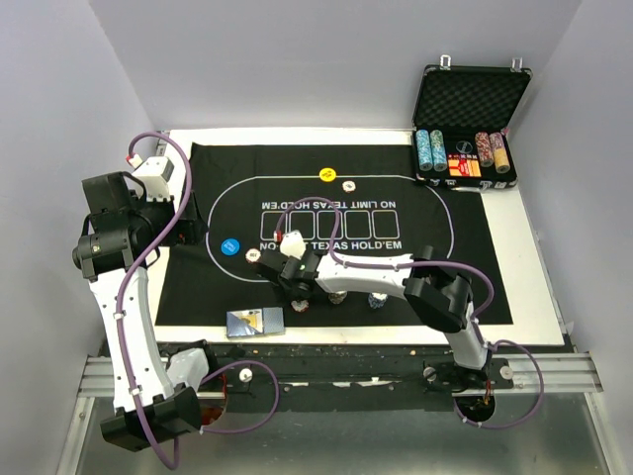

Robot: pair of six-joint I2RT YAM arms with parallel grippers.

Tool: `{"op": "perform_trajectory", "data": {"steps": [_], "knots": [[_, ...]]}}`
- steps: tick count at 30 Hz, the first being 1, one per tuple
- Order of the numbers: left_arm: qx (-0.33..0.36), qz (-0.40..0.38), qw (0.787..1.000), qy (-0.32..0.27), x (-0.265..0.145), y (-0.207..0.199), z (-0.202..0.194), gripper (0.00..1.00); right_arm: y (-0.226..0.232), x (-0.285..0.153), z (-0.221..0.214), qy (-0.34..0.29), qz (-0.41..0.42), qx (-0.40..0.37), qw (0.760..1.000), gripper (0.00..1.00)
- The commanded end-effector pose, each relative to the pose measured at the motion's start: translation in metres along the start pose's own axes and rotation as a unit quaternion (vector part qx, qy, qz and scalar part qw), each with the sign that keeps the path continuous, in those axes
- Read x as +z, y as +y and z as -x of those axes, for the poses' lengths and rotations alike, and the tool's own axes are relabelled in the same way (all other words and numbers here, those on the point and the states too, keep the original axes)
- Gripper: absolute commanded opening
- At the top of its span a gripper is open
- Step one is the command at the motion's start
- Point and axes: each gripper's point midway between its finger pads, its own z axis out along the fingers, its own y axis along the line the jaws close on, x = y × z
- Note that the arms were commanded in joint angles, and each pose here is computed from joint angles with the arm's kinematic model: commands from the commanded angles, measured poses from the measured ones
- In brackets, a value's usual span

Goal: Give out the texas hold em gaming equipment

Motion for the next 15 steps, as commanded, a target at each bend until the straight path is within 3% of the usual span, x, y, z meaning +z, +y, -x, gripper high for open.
{"op": "perform_trajectory", "data": {"steps": [1,15], "knots": [[-0.002,0.006,1.0,-0.008,-0.002,0.002,0.001,0.99,0.005,0.007,-0.022,0.019,-0.004,-0.001,1.0,0.93],[-0.004,0.005,1.0,-0.011,-0.004,0.0,0.004,0.99,0.01,0.011,-0.048,0.043,-0.005,-0.007,0.999,0.8]]}}
